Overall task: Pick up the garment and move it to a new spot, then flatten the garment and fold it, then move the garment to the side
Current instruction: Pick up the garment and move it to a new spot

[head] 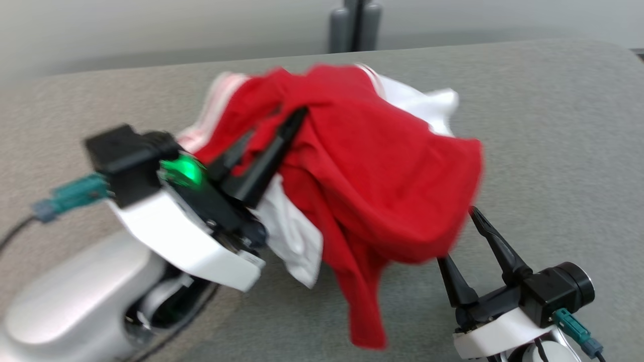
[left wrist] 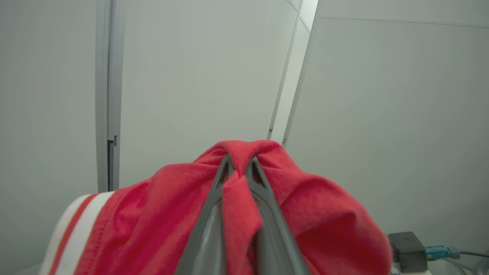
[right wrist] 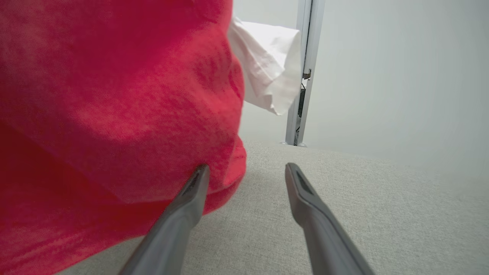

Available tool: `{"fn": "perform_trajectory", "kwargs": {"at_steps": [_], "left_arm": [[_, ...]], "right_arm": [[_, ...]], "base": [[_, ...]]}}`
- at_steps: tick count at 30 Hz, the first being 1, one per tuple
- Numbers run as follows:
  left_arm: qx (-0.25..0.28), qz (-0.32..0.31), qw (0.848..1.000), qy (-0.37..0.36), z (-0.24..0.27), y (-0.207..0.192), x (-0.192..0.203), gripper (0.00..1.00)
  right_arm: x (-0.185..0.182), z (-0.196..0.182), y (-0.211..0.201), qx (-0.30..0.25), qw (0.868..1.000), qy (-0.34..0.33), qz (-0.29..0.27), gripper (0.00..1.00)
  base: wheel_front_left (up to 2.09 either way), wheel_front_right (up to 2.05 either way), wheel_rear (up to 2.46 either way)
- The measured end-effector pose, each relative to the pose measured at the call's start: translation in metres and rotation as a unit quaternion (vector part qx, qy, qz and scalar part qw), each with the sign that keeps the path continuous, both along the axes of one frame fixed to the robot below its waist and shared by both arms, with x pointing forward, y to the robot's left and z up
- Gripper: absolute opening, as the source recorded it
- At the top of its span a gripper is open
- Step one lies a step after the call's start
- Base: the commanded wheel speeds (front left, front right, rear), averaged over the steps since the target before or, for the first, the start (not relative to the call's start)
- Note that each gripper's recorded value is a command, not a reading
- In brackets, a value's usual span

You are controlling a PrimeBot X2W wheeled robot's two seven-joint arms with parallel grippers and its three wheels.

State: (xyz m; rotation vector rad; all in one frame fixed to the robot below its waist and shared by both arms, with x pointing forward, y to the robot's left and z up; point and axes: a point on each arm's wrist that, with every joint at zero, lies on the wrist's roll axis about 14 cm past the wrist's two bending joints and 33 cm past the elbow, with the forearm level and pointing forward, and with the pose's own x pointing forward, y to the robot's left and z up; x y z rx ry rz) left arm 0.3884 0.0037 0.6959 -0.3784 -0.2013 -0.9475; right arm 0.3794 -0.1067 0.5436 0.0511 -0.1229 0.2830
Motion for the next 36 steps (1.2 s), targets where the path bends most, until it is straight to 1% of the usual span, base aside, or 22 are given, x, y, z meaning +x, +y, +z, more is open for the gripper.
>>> {"fn": "perform_trajectory", "kwargs": {"at_steps": [3, 5, 7, 9, 14, 17, 21, 27, 28, 30, 33, 36], "left_arm": [[-0.016, -0.049, 0.998, 0.037, -0.016, -0.038, -0.012, 0.0], [-0.015, -0.077, 0.995, 0.065, -0.032, -0.062, -0.018, 0.0], [0.001, -0.091, 0.991, 0.093, -0.055, -0.08, -0.019, 0.0], [0.03, -0.088, 0.989, 0.117, -0.085, -0.09, -0.014, 0.0], [0.121, -0.06, 0.975, 0.176, -0.171, -0.095, -0.003, 0.0], [0.138, -0.065, 0.966, 0.207, -0.201, -0.098, -0.009, 0.0], [0.139, -0.073, 0.967, 0.202, -0.206, -0.102, -0.018, 0.0], [0.14, -0.053, 0.971, 0.186, -0.205, -0.095, -0.028, 0.0], [0.139, -0.05, 0.973, 0.18, -0.202, -0.094, -0.03, 0.3], [0.13, -0.051, 0.975, 0.174, -0.196, -0.094, -0.038, 1.0], [0.109, -0.034, 0.983, 0.147, -0.175, -0.089, -0.044, 1.0], [0.088, 0.007, 0.99, 0.109, -0.15, -0.072, -0.043, 1.0]], "right_arm": [[-0.008, 0.003, -0.02, -0.002, 1.0, -0.003, -0.031, 1.0], [-0.016, 0.003, -0.037, -0.004, 0.998, -0.002, -0.057, 1.0], [-0.023, 0.002, -0.054, -0.006, 0.996, 0.001, -0.085, 1.0], [-0.032, 0.001, -0.068, -0.006, 0.994, 0.004, -0.107, 1.0], [-0.049, -0.005, -0.089, -0.004, 0.989, 0.017, -0.145, 1.0], [-0.055, -0.006, -0.095, -0.004, 0.987, 0.02, -0.156, 1.0], [-0.057, -0.004, -0.097, -0.005, 0.987, 0.016, -0.159, 1.0], [-0.056, 0.005, -0.088, -0.006, 0.99, 0.0, -0.144, 1.0], [-0.056, 0.006, -0.088, -0.005, 0.99, -0.002, -0.143, 1.0], [-0.057, 0.006, -0.087, -0.004, 0.99, -0.005, -0.141, 1.0], [-0.06, 0.007, -0.084, -0.003, 0.991, -0.007, -0.136, 1.0], [-0.059, 0.009, -0.079, -0.001, 0.992, -0.012, -0.128, 1.0]], "base": [[0.0, 0.0, 0.0], [0.0, 0.0, 0.0], [0.0, 0.0, 0.0], [0.0, 0.0, 0.0], [0.0, 0.0, 0.0], [0.0, 0.0, 0.0], [0.0, 0.0, 0.0], [0.0, 0.0, 0.0], [0.0, 0.0, 0.0], [0.0, 0.0, 0.0], [0.0, 0.0, 0.0], [0.0, 0.0, 0.0]]}}
